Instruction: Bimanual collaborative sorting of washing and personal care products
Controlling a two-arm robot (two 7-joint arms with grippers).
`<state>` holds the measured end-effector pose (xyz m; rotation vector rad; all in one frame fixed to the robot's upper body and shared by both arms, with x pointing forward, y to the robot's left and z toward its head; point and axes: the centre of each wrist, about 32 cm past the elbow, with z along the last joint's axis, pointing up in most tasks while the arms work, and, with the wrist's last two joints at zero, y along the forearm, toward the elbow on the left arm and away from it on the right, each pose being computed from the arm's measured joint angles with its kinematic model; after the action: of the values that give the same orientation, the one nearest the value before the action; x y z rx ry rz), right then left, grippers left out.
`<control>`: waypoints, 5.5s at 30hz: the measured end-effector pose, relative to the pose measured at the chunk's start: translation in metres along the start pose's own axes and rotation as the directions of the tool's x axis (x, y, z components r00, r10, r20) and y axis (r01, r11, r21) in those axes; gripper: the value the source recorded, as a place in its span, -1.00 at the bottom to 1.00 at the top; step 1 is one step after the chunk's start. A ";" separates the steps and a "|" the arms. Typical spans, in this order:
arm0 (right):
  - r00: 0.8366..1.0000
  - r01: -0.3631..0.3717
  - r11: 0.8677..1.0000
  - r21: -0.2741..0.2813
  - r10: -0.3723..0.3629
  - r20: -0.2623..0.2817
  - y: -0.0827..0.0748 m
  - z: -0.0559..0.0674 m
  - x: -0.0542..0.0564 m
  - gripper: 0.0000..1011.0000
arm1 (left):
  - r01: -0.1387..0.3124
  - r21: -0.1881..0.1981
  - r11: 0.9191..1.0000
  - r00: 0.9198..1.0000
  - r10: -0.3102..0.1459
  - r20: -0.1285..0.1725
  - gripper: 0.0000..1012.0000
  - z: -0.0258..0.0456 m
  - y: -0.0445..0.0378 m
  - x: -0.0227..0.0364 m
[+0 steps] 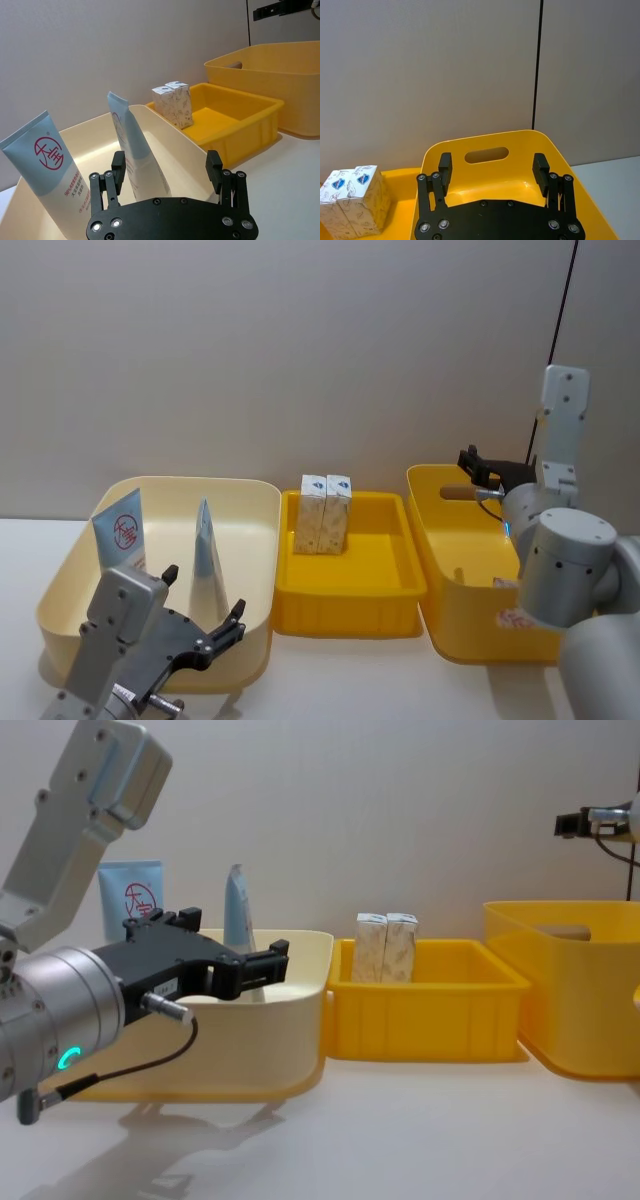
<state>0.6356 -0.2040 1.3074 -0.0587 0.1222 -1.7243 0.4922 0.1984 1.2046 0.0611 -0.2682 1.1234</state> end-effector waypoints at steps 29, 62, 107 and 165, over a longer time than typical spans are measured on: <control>1.000 0.000 1.000 -0.005 0.000 0.001 0.001 -0.001 0.000 0.98 | 0.010 -0.018 1.000 1.000 -0.010 0.019 0.98 0.0144 -0.0258 0.0175; 1.000 0.000 1.000 -0.006 0.000 0.001 0.002 -0.001 0.000 0.98 | 0.002 0.039 0.999 1.000 -0.001 -0.023 0.98 -0.0031 -0.0634 0.0386; 1.000 0.000 1.000 -0.006 0.000 0.001 0.002 -0.001 0.000 0.98 | 0.004 0.060 0.998 1.000 -0.003 -0.019 -0.54 -0.0064 -0.0718 0.0441; 0.986 -0.134 0.989 0.061 0.126 0.113 -0.009 -0.007 -0.003 0.98 | 0.026 -0.476 0.879 0.998 -0.053 -0.043 -0.54 0.0973 -0.1161 0.0618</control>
<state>0.6268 -0.1990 1.3017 -0.0921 -0.0141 -1.5898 0.6035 0.1847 1.3236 -0.4008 -0.4864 0.9897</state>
